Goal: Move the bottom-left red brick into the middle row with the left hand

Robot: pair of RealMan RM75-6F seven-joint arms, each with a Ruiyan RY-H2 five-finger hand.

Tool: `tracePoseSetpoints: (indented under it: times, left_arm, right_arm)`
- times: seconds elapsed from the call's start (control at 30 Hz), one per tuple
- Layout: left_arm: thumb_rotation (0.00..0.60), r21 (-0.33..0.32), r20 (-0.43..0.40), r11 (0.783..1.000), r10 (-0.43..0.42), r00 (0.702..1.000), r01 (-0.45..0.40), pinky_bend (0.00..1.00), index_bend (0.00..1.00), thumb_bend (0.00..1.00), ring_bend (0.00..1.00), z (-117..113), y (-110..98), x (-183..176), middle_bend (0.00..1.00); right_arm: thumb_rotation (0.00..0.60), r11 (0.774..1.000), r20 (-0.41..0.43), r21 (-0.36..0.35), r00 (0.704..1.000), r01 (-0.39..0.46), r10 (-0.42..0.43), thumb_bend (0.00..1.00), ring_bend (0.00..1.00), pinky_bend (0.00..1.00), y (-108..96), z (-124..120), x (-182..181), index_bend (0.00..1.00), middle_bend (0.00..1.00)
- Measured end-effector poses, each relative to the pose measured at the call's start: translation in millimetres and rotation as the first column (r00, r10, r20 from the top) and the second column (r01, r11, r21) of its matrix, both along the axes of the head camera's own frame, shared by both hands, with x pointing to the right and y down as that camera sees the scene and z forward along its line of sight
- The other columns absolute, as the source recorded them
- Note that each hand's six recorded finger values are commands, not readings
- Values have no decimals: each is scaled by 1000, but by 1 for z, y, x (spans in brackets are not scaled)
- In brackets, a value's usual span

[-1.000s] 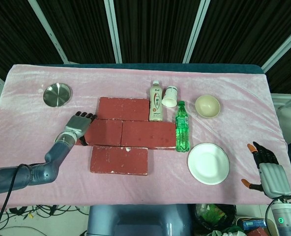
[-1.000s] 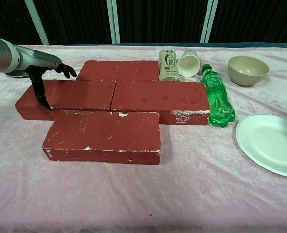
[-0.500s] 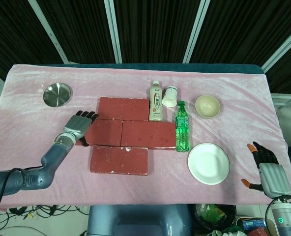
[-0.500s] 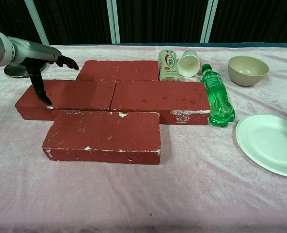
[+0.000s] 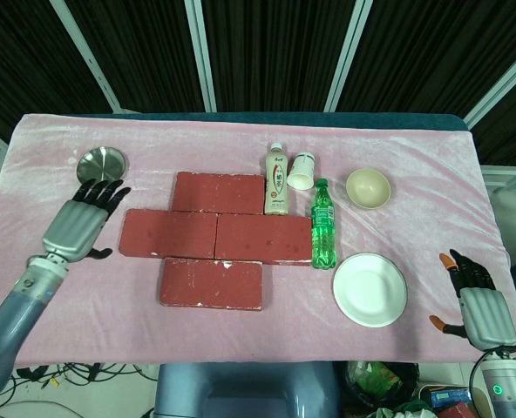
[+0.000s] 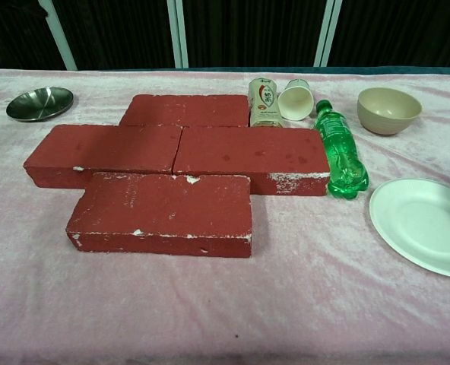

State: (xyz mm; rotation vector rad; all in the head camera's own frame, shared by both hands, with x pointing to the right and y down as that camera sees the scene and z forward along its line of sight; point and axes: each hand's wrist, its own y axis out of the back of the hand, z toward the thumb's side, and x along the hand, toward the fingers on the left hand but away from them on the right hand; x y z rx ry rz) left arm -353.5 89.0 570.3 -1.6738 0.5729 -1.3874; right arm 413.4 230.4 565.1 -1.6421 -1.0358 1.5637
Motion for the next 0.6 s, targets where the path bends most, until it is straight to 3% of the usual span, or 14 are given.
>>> tracePoseSetpoints:
  times: [0.2, 0.33, 0.43, 0.6]
  left_arm:
    - [600, 74, -102, 993, -85, 991, 93, 0, 0, 0, 0, -30, 64, -63, 0]
    - [600, 70, -108, 983, -163, 981, 171, 0, 0, 0, 0, -34, 101, -100, 0]
    - [600, 53, -128, 970, -230, 965, 238, 0, 0, 0, 0, -32, 117, -114, 0]
    - [600, 56, -145, 955, -281, 949, 292, 0, 0, 0, 0, -27, 126, -130, 0]
  right_arm:
    - [600, 1000, -7, 15, 1000, 2, -2, 57, 0, 78, 0, -1, 0, 0, 0]
    - [600, 1000, -7, 14, 1000, 3, -3, 57, 0, 78, 0, -1, 0, 0, 0]
    - [600, 1000, -7, 15, 1000, 5, -5, 57, 0, 78, 0, -1, 0, 0, 0]
    - [600, 1000, -5, 19, 1000, 8, -8, 57, 0, 78, 0, -2, 0, 0, 0]
